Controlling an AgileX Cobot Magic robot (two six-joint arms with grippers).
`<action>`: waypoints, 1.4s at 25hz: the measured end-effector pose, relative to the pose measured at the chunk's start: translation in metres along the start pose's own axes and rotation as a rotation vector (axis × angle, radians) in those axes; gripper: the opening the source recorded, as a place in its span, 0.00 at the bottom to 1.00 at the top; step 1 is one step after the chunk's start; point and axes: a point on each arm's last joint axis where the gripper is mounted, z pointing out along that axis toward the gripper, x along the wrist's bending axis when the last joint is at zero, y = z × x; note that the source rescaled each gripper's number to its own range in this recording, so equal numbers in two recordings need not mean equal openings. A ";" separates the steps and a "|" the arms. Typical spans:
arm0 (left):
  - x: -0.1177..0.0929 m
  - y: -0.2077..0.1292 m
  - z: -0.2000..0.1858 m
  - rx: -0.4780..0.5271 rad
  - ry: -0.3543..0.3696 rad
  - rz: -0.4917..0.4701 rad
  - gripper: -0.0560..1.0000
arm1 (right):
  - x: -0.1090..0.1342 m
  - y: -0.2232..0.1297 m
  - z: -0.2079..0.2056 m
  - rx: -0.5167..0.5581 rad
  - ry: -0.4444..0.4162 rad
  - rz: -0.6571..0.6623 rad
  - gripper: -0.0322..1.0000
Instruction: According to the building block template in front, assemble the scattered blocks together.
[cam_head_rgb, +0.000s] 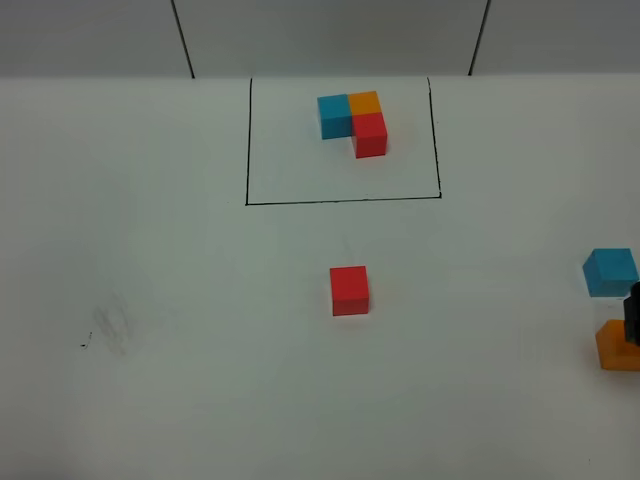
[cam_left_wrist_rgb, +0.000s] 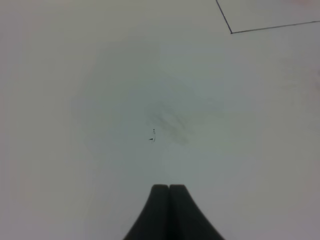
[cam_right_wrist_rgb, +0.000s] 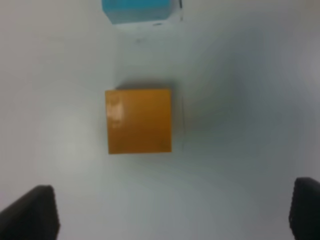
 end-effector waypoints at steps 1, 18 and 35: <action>0.000 0.000 0.000 0.000 0.000 0.000 0.05 | 0.000 0.002 0.005 0.012 -0.001 -0.004 0.92; 0.000 0.000 0.000 0.000 0.000 0.000 0.05 | 0.008 0.012 0.060 0.099 0.039 -0.033 0.92; 0.000 0.000 0.000 0.000 0.000 0.000 0.05 | 0.009 0.015 0.091 0.120 0.037 -0.053 0.84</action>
